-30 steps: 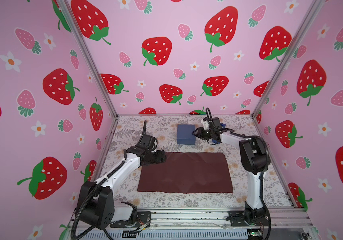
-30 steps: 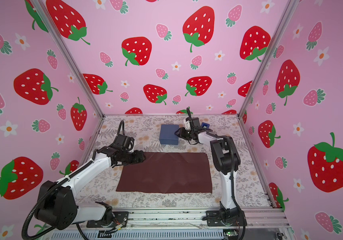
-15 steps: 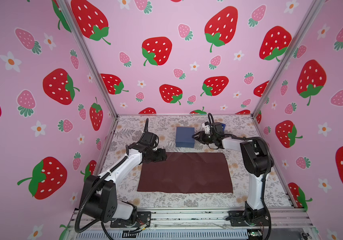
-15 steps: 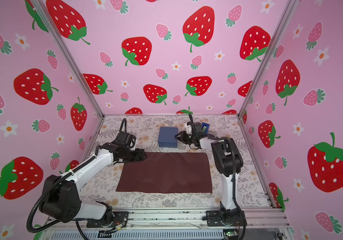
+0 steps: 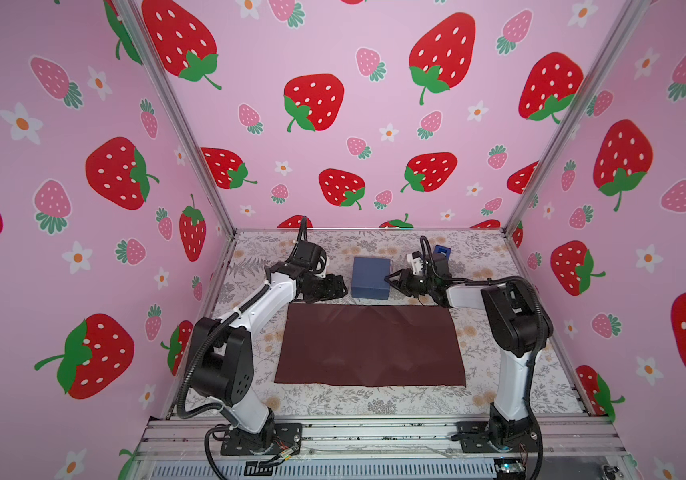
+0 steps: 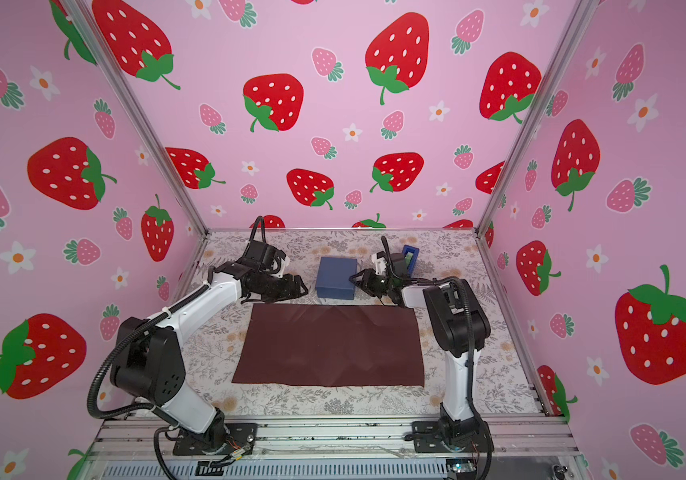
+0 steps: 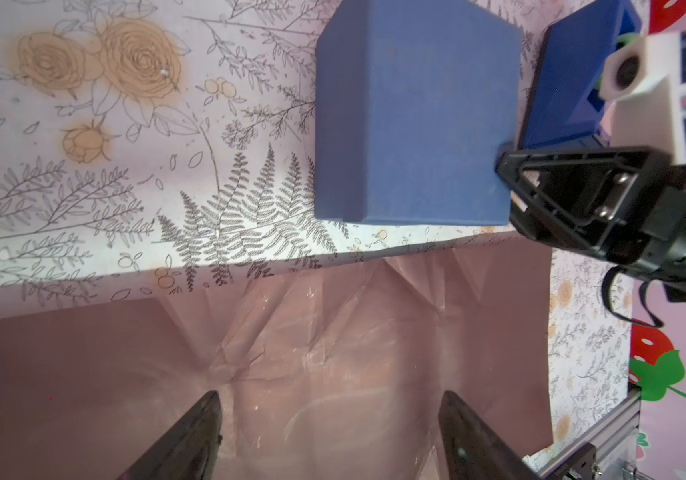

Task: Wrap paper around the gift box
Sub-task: 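Grasp the blue box with the right gripper while the left gripper rises, then grasp the blue box's other side with the left gripper, holding with both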

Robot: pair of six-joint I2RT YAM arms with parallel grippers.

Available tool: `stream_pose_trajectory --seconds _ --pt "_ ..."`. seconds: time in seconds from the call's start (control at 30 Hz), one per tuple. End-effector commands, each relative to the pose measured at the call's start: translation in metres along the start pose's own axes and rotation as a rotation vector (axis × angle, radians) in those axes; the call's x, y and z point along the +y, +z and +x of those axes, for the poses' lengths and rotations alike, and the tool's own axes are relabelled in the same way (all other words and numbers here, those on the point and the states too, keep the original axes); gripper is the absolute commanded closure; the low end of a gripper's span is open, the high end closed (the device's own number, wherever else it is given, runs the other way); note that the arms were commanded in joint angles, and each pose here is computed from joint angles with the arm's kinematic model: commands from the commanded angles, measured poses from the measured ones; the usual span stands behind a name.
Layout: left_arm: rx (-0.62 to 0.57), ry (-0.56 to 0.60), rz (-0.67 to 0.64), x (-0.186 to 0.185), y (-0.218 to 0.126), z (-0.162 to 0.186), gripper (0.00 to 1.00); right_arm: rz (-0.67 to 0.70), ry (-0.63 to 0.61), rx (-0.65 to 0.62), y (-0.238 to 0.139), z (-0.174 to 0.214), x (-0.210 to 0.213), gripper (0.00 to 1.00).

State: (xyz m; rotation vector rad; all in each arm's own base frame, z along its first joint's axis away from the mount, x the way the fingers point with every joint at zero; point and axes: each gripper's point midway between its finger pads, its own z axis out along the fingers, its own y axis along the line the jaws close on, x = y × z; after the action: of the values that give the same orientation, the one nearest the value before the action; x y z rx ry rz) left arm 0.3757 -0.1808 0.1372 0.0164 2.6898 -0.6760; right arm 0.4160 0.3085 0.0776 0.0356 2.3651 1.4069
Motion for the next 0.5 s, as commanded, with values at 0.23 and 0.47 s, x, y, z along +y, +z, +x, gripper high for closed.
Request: stream_pose_trajectory --seconds 0.23,0.47 --pt "-0.028 -0.039 0.122 -0.017 0.011 -0.044 0.17 0.015 0.090 0.032 0.004 0.024 -0.016 0.65" --pt "-0.041 -0.082 0.183 -0.015 0.030 -0.064 0.16 0.025 0.118 0.019 0.002 0.031 -0.025 0.70"
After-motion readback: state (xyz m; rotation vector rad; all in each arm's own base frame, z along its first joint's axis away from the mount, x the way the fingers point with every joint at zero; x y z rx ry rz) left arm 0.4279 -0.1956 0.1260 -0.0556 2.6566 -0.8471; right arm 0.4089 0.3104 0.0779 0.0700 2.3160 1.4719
